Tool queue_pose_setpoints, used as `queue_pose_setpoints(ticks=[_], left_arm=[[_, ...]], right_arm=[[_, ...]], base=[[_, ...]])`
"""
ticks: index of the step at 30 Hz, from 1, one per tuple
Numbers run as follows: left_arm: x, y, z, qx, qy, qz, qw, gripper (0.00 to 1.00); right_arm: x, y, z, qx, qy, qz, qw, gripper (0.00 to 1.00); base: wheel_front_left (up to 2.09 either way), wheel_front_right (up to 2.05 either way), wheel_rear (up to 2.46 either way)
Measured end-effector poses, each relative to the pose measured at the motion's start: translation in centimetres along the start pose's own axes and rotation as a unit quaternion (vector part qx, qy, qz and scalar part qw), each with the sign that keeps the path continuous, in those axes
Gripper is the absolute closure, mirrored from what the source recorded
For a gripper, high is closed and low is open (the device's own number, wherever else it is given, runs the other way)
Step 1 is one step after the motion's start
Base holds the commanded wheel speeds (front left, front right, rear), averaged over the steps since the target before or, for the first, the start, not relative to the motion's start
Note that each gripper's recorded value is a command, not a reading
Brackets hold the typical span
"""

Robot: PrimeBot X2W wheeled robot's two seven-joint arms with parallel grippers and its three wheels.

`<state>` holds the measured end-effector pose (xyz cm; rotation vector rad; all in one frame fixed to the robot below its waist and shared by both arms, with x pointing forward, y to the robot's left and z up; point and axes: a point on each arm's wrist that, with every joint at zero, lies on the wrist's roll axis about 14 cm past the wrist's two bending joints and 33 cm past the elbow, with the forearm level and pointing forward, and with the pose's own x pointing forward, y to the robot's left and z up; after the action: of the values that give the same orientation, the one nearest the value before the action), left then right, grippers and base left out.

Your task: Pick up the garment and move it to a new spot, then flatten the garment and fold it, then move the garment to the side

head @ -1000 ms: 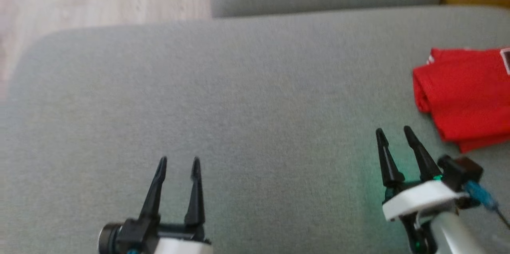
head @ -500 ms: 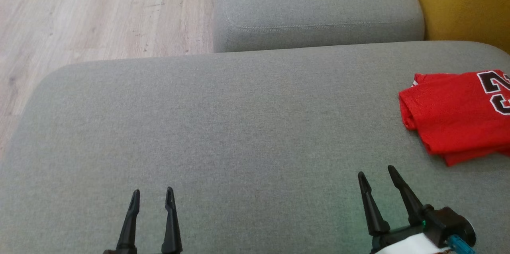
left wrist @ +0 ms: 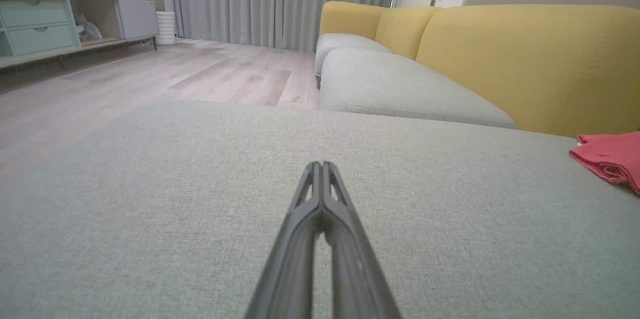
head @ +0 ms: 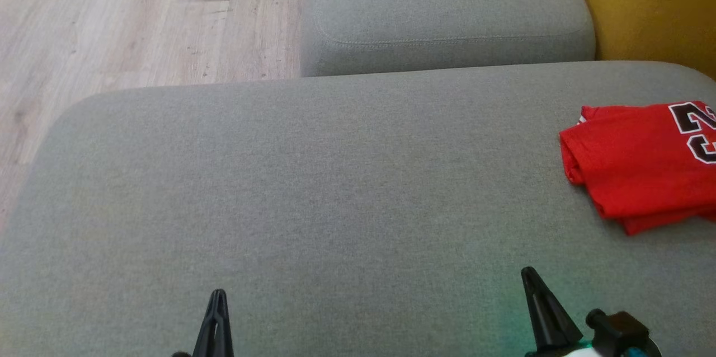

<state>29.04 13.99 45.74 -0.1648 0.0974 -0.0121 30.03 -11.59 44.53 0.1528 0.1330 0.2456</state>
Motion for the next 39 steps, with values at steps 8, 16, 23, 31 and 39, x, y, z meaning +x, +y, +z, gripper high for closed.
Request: queue_pose_setpoints(ticks=[8,16,23,31,39], left_arm=[[0.1,0.3,-0.5,-0.047,0.016,0.005,0.999,1.00],[0.8,0.7,-0.6,-0.092,0.024,0.011,0.995,1.00],[1.0,1.1,-0.9,-0.126,0.034,0.018,0.991,1.00],[1.6,1.3,-0.9,-0.171,0.041,0.021,0.984,1.00],[2.1,1.8,-0.8,-0.216,0.043,0.027,0.975,1.00]], right_arm=[[0.2,-0.7,0.2,0.048,-0.002,-0.016,0.999,1.00],[0.4,-1.4,0.2,0.095,-0.001,-0.032,0.995,1.00],[0.8,-2.0,0.7,0.128,-0.009,-0.042,0.991,1.00],[1.1,-2.8,0.9,0.174,-0.012,-0.055,0.983,1.00],[1.3,-3.5,1.0,0.220,-0.015,-0.069,0.973,1.00]], base=[[0.00,0.00,0.00],[0.00,0.00,0.00],[0.00,0.00,0.00],[0.00,0.00,0.00],[0.00,0.00,0.00]])
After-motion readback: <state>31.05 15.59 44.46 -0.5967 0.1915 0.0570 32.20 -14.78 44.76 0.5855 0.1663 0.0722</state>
